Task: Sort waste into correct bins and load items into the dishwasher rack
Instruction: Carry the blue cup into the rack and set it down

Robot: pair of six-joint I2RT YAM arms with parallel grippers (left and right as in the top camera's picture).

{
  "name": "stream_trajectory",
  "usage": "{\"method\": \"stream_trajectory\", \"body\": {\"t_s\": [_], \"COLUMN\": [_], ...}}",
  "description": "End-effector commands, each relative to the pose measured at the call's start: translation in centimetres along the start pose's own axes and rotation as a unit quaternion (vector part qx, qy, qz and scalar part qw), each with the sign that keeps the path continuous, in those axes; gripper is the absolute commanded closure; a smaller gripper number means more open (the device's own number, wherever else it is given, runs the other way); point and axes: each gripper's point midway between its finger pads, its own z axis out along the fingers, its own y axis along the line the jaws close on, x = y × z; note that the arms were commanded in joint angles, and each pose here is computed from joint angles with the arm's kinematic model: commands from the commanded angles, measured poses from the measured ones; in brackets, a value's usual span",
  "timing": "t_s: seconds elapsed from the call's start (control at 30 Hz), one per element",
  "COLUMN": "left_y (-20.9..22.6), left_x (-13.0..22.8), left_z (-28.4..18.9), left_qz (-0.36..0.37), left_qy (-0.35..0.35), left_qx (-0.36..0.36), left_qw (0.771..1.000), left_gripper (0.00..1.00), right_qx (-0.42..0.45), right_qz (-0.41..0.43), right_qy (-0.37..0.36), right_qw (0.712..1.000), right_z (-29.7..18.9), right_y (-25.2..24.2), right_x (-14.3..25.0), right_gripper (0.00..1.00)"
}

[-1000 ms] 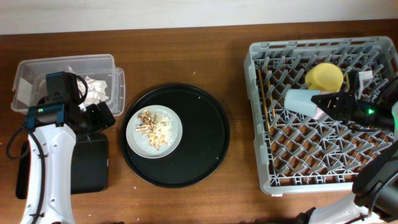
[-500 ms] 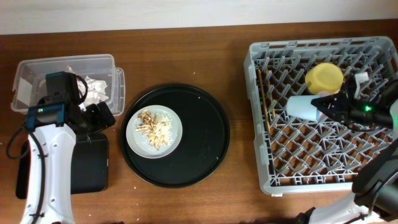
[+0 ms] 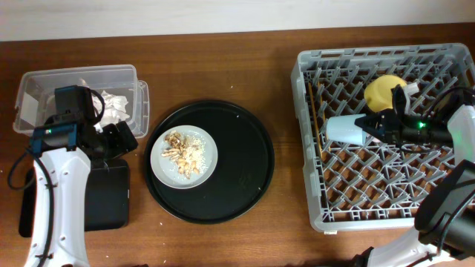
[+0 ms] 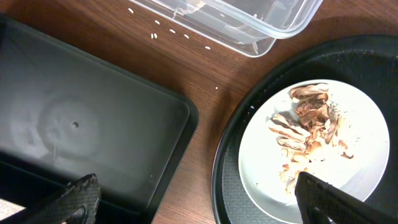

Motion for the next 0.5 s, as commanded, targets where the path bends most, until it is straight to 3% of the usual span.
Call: {"method": "stream_trajectory", "body": {"t_s": [0.0, 0.23, 0.47], "left_y": [0.2, 0.2, 0.2], "left_x": [0.0, 0.0, 0.0], "left_z": [0.0, 0.0, 0.0], "left_qz": [-0.006, -0.006, -0.006], "left_qy": [-0.002, -0.002, -0.002], "left_qx": [-0.004, -0.004, -0.004], "left_qw": [1.000, 1.000, 1.000], "left_gripper": [0.00, 0.01, 0.01], "right_qx": [0.006, 0.030, 0.075], "right_qz": [0.034, 0.100, 0.173], "right_qy": [-0.002, -0.005, 0.022], "right_qw": [0.999, 0.995, 0.982], "right_z": [-0.2, -2.2, -2.5], "right_y": [-1.0, -2.9, -6.5], "right_x": [0.1, 1.0, 4.6], "right_gripper": [0.96, 0.96, 0.95]}}
